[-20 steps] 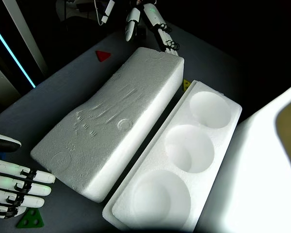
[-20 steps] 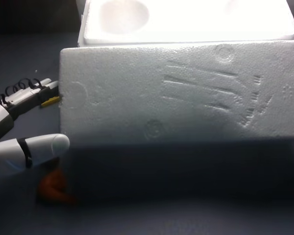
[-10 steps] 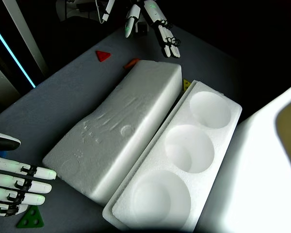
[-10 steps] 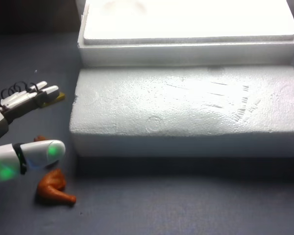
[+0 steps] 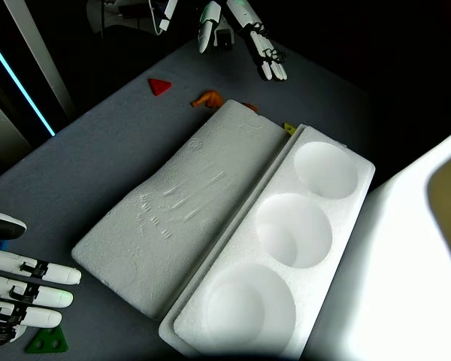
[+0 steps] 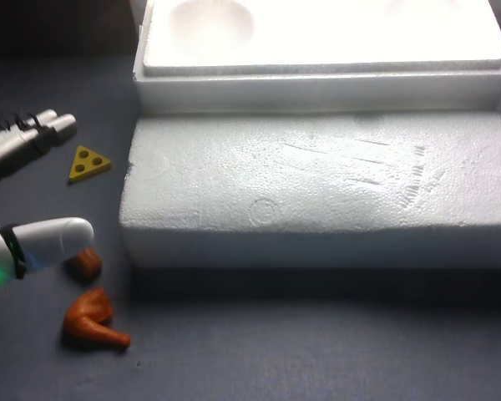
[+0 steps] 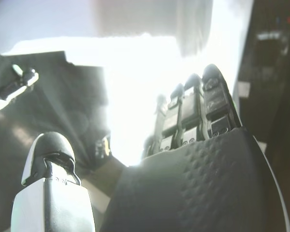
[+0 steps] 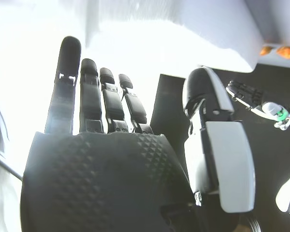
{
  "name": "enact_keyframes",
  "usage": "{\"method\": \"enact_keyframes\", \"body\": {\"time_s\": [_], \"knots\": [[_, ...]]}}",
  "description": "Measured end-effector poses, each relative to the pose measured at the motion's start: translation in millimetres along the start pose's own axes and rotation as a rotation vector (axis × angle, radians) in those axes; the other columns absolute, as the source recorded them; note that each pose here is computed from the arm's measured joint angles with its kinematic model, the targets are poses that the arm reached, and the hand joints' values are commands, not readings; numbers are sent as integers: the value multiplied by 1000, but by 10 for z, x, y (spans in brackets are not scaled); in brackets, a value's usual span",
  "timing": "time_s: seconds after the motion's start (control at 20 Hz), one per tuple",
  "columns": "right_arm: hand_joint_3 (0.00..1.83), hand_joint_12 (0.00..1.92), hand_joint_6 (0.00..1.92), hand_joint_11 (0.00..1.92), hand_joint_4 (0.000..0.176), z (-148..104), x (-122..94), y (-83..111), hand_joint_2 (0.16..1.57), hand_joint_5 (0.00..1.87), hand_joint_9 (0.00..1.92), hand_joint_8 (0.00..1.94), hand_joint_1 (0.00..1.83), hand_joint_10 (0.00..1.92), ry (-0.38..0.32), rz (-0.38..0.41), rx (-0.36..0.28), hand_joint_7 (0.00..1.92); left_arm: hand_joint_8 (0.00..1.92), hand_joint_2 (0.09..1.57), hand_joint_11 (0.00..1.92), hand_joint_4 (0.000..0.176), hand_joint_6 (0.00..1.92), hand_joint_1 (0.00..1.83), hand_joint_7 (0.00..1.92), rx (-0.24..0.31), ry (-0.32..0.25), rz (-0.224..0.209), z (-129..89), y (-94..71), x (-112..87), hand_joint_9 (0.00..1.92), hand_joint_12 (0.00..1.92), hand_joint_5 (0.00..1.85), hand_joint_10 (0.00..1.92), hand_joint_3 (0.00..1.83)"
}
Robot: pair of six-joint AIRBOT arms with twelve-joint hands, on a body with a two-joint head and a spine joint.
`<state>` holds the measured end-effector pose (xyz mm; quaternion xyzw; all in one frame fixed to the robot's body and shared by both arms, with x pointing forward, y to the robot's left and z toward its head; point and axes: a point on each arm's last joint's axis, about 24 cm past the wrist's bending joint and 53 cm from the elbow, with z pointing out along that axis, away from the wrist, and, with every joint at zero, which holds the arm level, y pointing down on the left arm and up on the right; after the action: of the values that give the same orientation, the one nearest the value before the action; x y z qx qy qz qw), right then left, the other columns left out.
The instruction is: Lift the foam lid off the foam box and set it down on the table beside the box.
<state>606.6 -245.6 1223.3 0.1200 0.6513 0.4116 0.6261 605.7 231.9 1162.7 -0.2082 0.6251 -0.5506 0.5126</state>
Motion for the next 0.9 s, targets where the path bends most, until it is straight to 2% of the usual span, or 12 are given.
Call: {"method": "enact_keyframes", "body": {"time_s": [0.05, 0.1, 0.15, 0.2, 0.25, 0.45, 0.6, 0.65, 0.7, 0.8, 0.85, 0.9], "knots": [[0, 839, 0, 0, 0, 0, -22, 27, 1322, 0, 0, 0, 284, 0, -9, -1, -12, 0, 0, 1072, 0, 9, 0, 257, 0, 10, -6, 8, 13, -33, -18, 0, 0, 29, 0, 11], [1, 571, 0, 0, 0, 8, -53, 91, 1316, 0, 0, 0, 315, 0, -22, -2, -36, 0, 0, 1087, 2, 40, 0, 292, 0, 34, -20, 12, 35, -104, -63, 0, 1, 5, 0, 15], [0, 175, 0, 0, 0, 15, -82, 159, 1305, 0, 0, 0, 338, 0, -32, -8, -65, 0, 0, 1096, 11, 38, 0, 311, 0, 60, -26, 24, 70, -182, -99, 0, 5, 0, 0, 15], [0, 34, 0, 0, 18, 29, -97, 228, 1296, 0, 0, 0, 332, 0, -37, -13, -94, 0, 0, 1099, 12, 44, 0, 315, 0, 88, -30, 39, 117, -261, -123, 0, 6, 0, 0, 15], [0, 6, 0, 0, 0, 45, -102, 266, 1304, 0, 0, 0, 367, 0, -44, -9, -111, 0, 0, 1092, 8, 53, 0, 306, 0, 109, -32, 54, 161, -323, -145, 0, 5, 0, 0, 9], [0, 0, 0, 0, 0, 159, -97, 486, 1196, 0, 0, 0, 381, 0, -65, -1, -201, 0, 0, 1109, 0, 33, 0, 326, 0, 197, -20, 90, 420, -574, -147, 0, 0, 0, 0, 10], [2, 0, 0, 0, 0, 324, -47, 659, 1292, 0, 0, 0, 480, 0, -70, 5, -269, 0, 0, 1101, 0, 64, 0, 323, 0, 228, 60, 118, 608, -662, 89, 0, 0, 0, 0, 3], [6, 0, 0, 0, 0, 386, -19, 711, 1299, 0, 0, 0, 486, 0, -66, 9, -285, 0, 0, 1108, 0, 55, 0, 316, 0, 237, 80, 130, 646, -700, 141, 0, 0, 0, 0, 5], [9, 0, 0, 0, 0, 440, 3, 762, 1306, 0, 0, 0, 451, 0, -63, 12, -300, 0, 0, 1129, 0, 23, 8, 369, 0, 256, 94, 146, 681, -753, 168, 0, 0, 21, 0, 12], [13, 0, 0, 0, 0, 534, 69, 866, 1316, 0, 0, 0, 273, 0, -50, 8, -333, 0, 0, 1131, 0, 56, 10, 355, 0, 286, 93, 161, 787, -861, 155, 0, 0, 29, 0, 10], [12, 0, 0, 0, 0, 574, 124, 886, 1315, 0, 0, 0, 210, 0, -39, 7, -341, 0, 0, 1128, 0, 80, 10, 357, 0, 301, 93, 163, 849, -912, 153, 0, 0, 33, 0, 7], [5, 0, 0, 0, 0, 604, 164, 878, 1301, 0, 0, 0, 148, 0, -29, 8, -338, 0, 0, 1127, 0, 81, 12, 366, 0, 307, 102, 165, 887, -933, 183, 0, 0, 42, 0, 6]]}}
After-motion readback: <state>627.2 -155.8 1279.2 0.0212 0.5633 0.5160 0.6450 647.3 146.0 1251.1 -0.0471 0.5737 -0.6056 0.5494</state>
